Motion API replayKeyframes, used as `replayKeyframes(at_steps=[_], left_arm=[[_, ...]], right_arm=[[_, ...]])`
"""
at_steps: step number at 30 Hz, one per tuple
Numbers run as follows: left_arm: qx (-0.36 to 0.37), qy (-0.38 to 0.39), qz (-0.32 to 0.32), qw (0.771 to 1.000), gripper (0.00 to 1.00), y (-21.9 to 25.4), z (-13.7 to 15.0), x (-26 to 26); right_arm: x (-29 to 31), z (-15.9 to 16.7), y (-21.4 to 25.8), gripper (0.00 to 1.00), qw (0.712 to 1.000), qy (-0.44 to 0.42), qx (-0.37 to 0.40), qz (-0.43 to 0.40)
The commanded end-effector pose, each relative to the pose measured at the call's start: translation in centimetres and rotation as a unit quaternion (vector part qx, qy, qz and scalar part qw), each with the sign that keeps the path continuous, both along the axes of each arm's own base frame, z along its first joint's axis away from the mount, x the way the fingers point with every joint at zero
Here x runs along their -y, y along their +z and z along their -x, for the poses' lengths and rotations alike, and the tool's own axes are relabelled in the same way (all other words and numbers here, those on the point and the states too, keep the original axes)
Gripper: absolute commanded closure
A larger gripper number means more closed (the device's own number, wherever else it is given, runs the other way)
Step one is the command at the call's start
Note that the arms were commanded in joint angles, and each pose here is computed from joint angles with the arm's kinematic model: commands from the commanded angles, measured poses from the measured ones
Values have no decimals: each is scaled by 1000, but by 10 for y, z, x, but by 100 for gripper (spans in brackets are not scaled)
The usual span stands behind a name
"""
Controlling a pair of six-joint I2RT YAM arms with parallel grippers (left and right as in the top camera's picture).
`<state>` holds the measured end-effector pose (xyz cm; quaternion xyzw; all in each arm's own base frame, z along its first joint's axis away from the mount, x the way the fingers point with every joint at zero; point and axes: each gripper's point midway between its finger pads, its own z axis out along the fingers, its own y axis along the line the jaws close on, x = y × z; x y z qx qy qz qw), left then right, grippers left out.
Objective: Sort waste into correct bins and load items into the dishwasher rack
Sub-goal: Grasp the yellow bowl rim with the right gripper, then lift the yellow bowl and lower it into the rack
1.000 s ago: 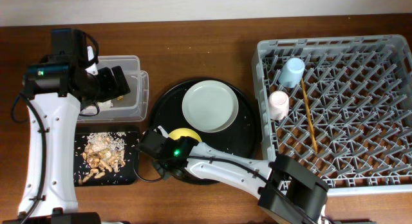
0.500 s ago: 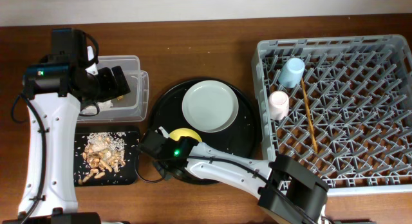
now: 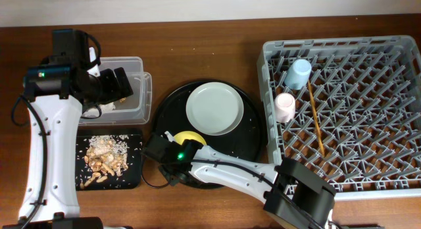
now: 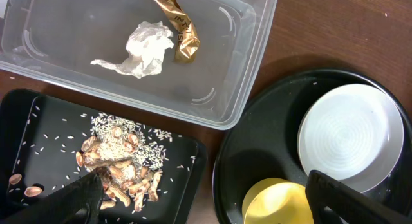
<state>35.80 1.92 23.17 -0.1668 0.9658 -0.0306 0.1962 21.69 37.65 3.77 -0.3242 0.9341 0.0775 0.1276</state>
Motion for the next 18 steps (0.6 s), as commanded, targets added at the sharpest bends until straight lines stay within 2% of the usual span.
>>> replayKeyframes(at_steps=[1,3,11,18], left_arm=[[3,0,-4,1000,0,2,1,0],[3,0,-4,1000,0,2,1,0],[3,0,-4,1000,0,2,1,0],[3,0,-4,1000,0,2,1,0]], right_arm=[[6,1,-6,90,1000,-3,2,16],[8,2,-6,96,1000,-4,-1,20],[10,1,1,96,1000,-4,0,20],[12,-2,92,96,997,64,40,-2]])
